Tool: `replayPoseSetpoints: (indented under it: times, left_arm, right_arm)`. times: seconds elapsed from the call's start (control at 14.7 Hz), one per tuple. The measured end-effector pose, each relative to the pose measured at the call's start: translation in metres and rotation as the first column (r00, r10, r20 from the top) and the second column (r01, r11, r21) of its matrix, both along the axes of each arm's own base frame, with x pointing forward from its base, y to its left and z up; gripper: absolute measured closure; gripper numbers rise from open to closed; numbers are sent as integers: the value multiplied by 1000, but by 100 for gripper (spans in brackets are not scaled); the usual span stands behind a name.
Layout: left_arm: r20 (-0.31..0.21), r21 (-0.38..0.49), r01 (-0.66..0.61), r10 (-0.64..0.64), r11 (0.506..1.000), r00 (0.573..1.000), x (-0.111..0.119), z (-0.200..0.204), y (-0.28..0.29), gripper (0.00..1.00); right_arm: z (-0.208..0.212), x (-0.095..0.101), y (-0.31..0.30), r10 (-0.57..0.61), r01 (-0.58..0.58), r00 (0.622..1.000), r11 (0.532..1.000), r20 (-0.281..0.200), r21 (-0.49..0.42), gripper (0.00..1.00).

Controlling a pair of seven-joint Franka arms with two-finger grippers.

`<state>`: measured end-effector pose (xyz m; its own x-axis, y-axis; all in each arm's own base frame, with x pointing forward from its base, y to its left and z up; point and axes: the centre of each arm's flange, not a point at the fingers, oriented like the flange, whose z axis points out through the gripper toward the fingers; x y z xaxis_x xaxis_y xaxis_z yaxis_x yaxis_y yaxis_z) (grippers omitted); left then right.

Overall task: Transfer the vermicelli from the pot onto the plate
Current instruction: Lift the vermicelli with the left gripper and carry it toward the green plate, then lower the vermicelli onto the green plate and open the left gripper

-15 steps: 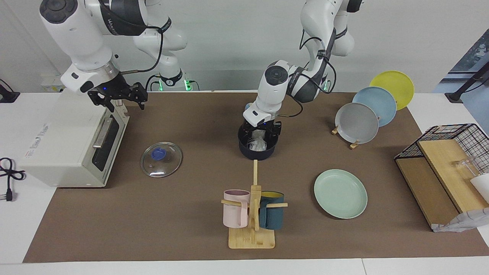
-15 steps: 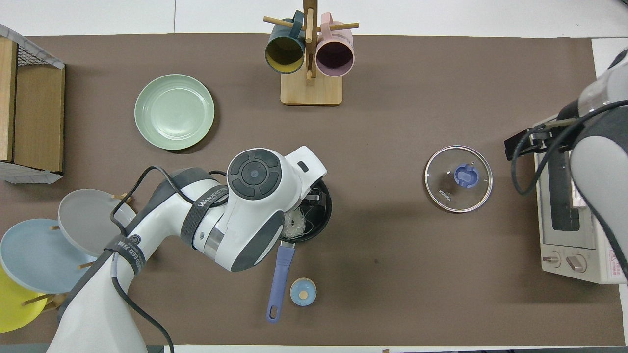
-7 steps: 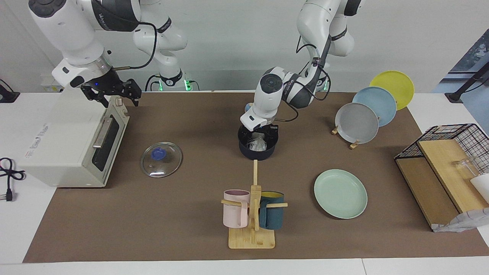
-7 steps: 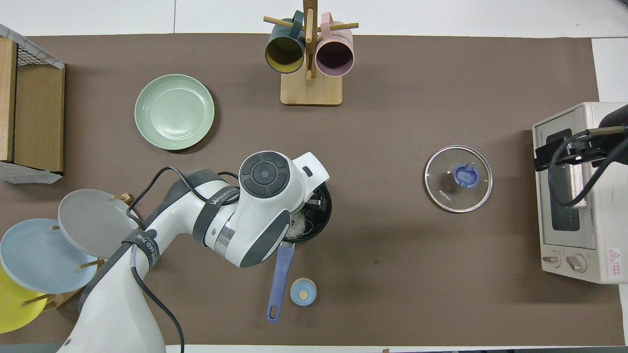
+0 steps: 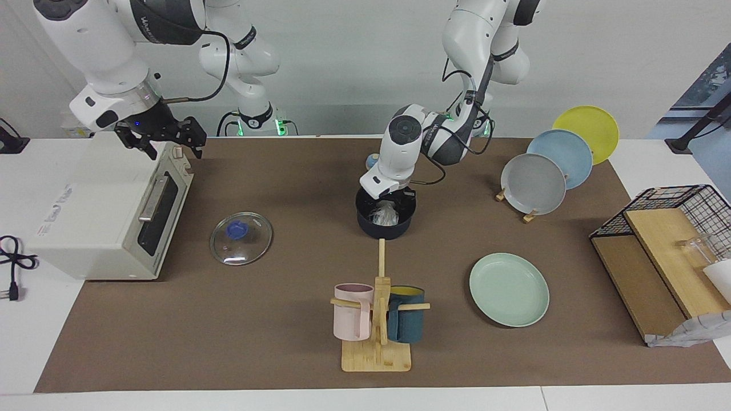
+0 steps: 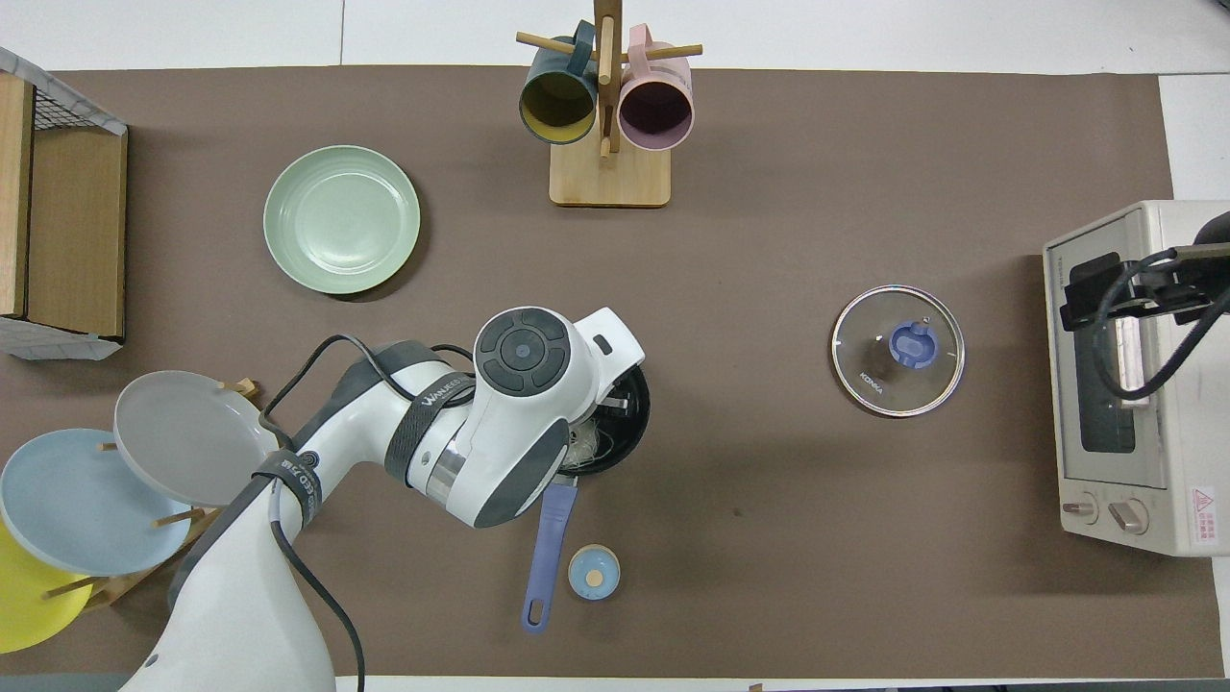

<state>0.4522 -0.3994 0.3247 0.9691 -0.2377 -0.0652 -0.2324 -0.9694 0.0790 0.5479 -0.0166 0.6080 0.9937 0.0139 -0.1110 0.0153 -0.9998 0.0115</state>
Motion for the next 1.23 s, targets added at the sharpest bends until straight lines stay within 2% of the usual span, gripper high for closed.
replayPoseSetpoints:
  times: [0.2, 0.27, 0.41, 0.55, 0.82, 0.95, 1.23]
  left_arm:
    - [9, -6, -3, 4, 1000, 1000, 3, 6, 0, 73]
    - [11, -8, -4, 4, 1000, 1000, 6, 12, -1, 78]
    - [-8, 7, -4, 4, 1000, 1000, 12, 44, 0, 78]
    - [-30, 13, -23, 23, 1000, 999, 25, 96, 8, 79]
    - [-44, -3, -107, 107, 994, 993, 59, 189, 57, 79]
    - [-35, -13, -158, 157, 987, 987, 84, 206, 95, 79]
    - [-10, -64, -179, 178, 982, 984, 148, 192, 211, 79]
  right_arm:
    - [0, 0, -4, -8, 8, 1000, 1000, 0, 0, 0]
    - [0, 0, -5, -9, 9, 1000, 1000, 0, 1, 0]
    - [1, 0, -5, -9, 9, 1000, 1000, 2, 1, 0]
    - [3, 0, -5, -9, 9, 1000, 1000, 6, 1, 0]
    - [4, -1, -4, -8, 7, 1000, 1000, 7, 2, 0]
    - [4, -1, -3, -5, 5, 1000, 1000, 8, 2, 0]
    - [4, -1, -3, -5, 5, 1000, 1000, 9, 2, 0]
